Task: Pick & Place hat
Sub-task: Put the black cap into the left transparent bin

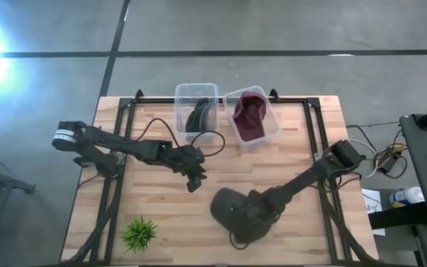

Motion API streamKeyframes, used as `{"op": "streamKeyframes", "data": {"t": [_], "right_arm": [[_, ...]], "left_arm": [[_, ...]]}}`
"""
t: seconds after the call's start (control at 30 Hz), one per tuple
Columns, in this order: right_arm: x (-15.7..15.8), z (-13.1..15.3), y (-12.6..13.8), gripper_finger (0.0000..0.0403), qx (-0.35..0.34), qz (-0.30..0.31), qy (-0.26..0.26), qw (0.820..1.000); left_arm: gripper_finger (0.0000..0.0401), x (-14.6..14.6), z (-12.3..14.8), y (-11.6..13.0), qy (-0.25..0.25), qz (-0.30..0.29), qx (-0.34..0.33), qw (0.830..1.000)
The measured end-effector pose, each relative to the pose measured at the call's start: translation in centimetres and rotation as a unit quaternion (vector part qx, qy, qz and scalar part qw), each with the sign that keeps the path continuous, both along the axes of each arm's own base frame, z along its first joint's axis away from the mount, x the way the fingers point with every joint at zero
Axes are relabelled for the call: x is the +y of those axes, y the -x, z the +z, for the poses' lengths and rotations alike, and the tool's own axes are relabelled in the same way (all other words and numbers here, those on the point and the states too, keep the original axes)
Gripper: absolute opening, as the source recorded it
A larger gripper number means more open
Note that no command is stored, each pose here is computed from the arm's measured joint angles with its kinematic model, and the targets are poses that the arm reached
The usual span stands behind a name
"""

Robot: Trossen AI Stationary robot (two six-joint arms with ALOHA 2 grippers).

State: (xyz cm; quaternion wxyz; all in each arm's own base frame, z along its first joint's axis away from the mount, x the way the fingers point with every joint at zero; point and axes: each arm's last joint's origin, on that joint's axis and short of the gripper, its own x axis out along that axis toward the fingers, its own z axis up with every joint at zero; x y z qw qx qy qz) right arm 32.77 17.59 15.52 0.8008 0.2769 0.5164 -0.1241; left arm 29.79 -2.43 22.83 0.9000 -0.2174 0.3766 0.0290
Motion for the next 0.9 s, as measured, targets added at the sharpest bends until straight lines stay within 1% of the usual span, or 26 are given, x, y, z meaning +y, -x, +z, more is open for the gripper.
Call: {"op": "streamKeyframes", "data": {"t": [0.07, 0.13, 0.2, 0.27, 0.3, 0.37, 0.5, 0.63, 0.67, 0.73, 0.9], "right_arm": [[0.0, 1.9, -0.4, 0.0231, -0.019, 0.018, 0.018, 0.999], [-0.2, 2.2, -0.6, 0.0231, -0.018, 0.031, 0.029, 0.999], [-0.4, 1.5, -1.1, 0.0231, -0.019, 0.026, 0.028, 0.999], [-0.7, 0.5, -1.2, 0.0231, -0.007, 0.012, 0.026, 1.0], [-0.7, 0.3, -1.4, 0.0231, -0.009, 0.008, 0.022, 1.0], [-0.6, -0.3, -1.7, 0.0231, -0.006, 0.01, 0.017, 1.0], [-0.4, -1.9, -2.0, 0.0231, 0.004, 0.02, 0.022, 1.0], [-0.1, -2.8, -3.1, 0.0231, -0.019, 0.042, 0.013, 0.999], [-0.1, -3.0, -3.5, 0.0231, -0.022, 0.044, 0.012, 0.999], [-0.3, -3.2, -4.1, 0.0231, -0.027, 0.047, 0.012, 0.998], [-1.0, -3.2, -5.9, 0.0231, -0.036, 0.048, 0.016, 0.998]], "left_arm": [[0.0128, -0.2, -0.6, 0.1, 0.042, -0.019, 0.004, 0.999], [0.0128, -0.5, -1.3, 0.0, 0.079, -0.032, -0.014, 0.996], [0.0128, -0.6, -2.1, 0.2, 0.103, -0.022, -0.03, 0.994], [0.0128, -0.5, -3.0, 0.3, 0.114, -0.012, -0.048, 0.992], [0.0128, -0.3, -3.5, 0.5, 0.122, -0.001, -0.048, 0.991], [0.0128, -0.1, -4.5, 1.0, 0.153, 0.028, -0.041, 0.987], [0.0131, 0.2, -6.7, 1.8, 0.218, 0.077, -0.038, 0.972], [0.0145, 0.2, -8.4, 2.1, 0.283, 0.096, -0.053, 0.953], [0.0151, 0.1, -8.7, 2.0, 0.294, 0.098, -0.056, 0.949], [0.0164, 0.0, -9.4, 2.2, 0.303, 0.106, -0.036, 0.947], [0.0194, -0.4, -10.1, 2.4, 0.3, 0.102, -0.016, 0.948]]}}
